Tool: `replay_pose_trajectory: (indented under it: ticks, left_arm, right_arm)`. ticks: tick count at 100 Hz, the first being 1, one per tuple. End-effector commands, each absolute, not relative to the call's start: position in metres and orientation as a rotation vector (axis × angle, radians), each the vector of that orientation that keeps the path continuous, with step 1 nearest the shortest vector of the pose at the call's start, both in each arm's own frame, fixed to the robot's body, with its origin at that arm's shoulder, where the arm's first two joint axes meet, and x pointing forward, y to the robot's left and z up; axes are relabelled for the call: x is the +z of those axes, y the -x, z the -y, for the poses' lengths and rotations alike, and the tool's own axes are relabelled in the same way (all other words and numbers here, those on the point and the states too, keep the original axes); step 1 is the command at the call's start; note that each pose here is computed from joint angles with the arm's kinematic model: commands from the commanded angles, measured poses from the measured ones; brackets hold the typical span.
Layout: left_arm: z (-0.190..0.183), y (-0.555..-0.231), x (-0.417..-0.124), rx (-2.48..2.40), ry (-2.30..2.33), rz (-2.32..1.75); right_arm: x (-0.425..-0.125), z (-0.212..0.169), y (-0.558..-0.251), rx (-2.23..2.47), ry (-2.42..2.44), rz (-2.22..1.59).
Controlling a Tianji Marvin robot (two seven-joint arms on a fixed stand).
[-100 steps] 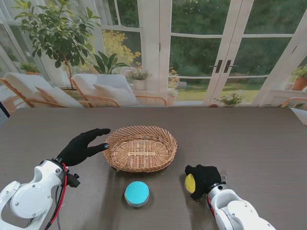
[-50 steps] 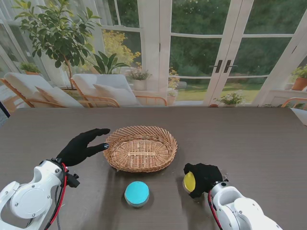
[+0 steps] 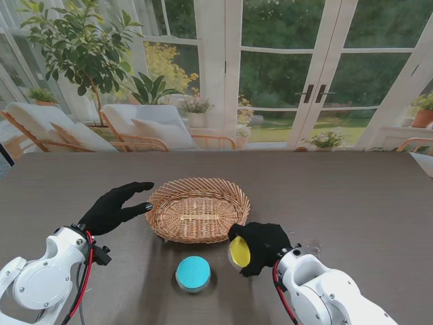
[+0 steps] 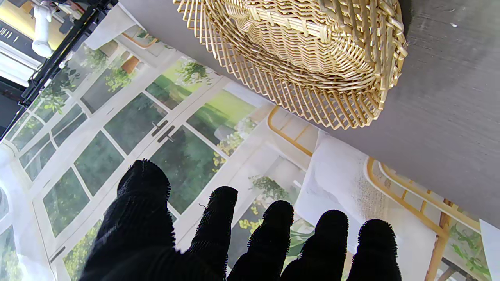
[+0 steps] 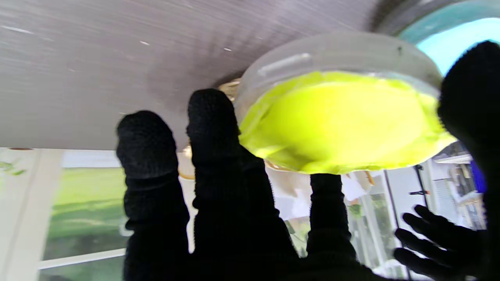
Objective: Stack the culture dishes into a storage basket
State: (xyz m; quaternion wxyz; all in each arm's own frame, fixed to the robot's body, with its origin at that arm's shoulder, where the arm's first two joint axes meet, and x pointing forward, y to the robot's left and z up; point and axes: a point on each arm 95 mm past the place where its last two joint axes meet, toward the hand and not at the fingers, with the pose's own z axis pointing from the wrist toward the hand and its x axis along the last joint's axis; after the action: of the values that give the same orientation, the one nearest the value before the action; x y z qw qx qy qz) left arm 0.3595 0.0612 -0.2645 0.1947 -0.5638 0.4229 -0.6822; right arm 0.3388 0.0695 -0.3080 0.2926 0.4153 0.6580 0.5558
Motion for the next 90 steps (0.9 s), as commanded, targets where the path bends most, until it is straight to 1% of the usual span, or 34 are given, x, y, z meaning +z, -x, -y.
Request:
replay_pose_trajectory:
  ticks: [1, 14, 21, 36, 64, 90]
  left_arm:
    - [-0.06, -0.358, -0.265, -1.908, 1.591, -1.2]
    - [-0.061, -0.357, -0.265, -1.908, 1.587, -1.194]
    - [-0.062, -0.357, -0.265, -1.908, 1.586, -1.19]
    - [-0.062, -0.356, -0.264, -1.908, 1.586, -1.186]
    - [-0.064, -0.355, -0.264, -1.907, 1.584, -1.176]
    - [-0.064, -0.354, -0.264, -1.902, 1.585, -1.177]
  right_arm:
    - [-0.3, -0.087, -0.333, 1.538, -1.076, -1.778]
    - [-0.298, -0.106, -0.326, 1.592, -1.033, -1.81]
    - [-0.29, -0.112, -0.317, 1.626, -1.013, -1.819]
    - [-0.293, -0.127, -0.309, 1.675, -0.947, -1.851]
    - [-0.306, -0.143, -0.31, 1.714, -0.873, -1.884]
    - [-0.317, -0.152, -0.317, 1.734, -0.837, -1.91]
